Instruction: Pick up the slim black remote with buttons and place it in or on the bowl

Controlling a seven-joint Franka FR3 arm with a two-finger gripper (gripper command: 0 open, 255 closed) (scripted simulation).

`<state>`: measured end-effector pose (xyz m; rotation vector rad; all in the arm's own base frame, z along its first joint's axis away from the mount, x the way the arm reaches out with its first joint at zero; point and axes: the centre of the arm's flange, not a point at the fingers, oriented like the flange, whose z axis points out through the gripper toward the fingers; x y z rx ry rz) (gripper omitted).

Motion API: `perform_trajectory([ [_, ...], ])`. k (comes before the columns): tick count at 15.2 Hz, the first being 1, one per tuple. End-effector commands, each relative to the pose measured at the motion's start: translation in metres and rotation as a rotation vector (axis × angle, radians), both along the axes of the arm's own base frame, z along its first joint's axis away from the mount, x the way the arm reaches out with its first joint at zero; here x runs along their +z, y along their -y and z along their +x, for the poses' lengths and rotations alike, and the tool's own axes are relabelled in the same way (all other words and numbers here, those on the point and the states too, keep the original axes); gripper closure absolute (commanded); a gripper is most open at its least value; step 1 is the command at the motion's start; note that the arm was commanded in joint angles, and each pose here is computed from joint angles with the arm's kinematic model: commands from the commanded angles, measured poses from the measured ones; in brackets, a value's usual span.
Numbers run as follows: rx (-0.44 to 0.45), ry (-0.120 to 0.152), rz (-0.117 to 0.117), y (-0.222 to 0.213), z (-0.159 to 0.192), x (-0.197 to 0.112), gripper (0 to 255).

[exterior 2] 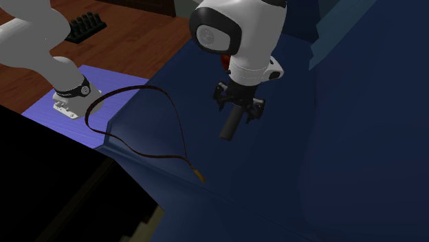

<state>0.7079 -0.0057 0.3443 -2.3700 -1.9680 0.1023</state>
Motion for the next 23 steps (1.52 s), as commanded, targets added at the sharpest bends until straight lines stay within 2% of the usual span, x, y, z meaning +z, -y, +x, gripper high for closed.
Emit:
perform_trajectory([
  [1, 0.003, 0.0, 0.0, -0.001, 0.0, -0.011, 0],
  [4, 0.003, 0.0, 0.0, -0.001, -0.002, -0.03, 0],
  [12, 0.003, 0.0, 0.0, -0.001, -0.002, -0.03, 0],
  [13, 0.003, 0.0, 0.0, -0.001, -0.002, -0.03, 255],
  [23, 0.003, 0.0, 0.0, -0.001, -0.002, -0.024, 255],
])
